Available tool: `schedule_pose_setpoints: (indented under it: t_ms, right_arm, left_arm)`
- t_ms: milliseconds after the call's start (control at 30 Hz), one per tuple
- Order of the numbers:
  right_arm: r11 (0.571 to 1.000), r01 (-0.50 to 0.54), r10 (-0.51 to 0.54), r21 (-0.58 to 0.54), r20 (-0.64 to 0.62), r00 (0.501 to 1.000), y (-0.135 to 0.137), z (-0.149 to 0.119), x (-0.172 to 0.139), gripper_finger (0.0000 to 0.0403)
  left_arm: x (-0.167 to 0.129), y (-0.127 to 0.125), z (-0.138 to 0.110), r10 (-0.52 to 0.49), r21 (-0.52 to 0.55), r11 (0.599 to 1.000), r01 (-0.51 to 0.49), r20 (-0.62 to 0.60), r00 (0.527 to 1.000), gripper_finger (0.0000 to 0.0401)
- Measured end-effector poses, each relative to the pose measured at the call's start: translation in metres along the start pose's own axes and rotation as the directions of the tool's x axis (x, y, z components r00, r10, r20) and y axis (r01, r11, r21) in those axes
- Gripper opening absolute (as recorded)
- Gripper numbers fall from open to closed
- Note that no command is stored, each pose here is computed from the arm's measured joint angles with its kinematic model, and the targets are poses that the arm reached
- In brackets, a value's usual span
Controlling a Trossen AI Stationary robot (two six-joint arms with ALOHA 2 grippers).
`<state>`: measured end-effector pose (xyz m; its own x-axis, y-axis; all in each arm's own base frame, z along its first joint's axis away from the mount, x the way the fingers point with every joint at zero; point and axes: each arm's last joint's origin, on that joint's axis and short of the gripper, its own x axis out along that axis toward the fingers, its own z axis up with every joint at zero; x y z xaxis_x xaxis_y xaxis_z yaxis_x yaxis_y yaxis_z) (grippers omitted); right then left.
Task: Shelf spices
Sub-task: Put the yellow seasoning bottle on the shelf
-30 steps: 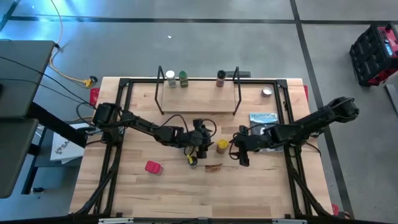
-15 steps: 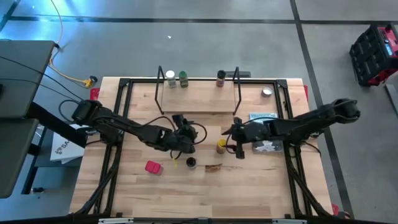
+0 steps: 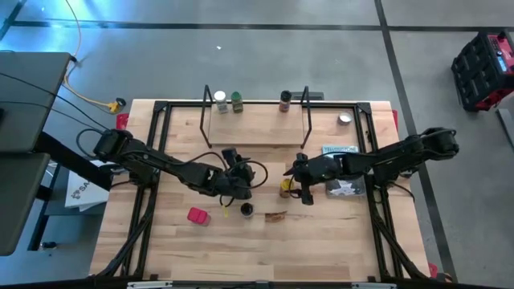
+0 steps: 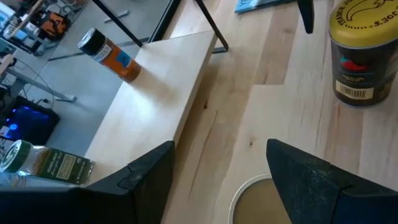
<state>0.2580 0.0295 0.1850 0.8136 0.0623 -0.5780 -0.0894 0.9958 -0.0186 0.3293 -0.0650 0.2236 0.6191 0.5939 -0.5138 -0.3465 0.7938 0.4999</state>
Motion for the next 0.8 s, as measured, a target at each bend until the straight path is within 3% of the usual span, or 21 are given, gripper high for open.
schedule_pose_setpoints:
  t_ms: [433,800]
  right_arm:
    - [1.0,-0.022,0.022,-0.005,-0.026,0.999,0.004,-0.004,0.005,0.0292]
    - [0.999,-0.045,0.045,0.007,-0.019,0.999,0.007,-0.008,0.02,0.0266]
  left_arm:
    - [0.0,0.0,0.0,0.0,-0.008,1.0,0.0,0.0,1.0,0.0248]
    - [0.0,0.0,-0.002,-0.003,-0.012,1.0,0.003,-0.008,1.0,0.0248]
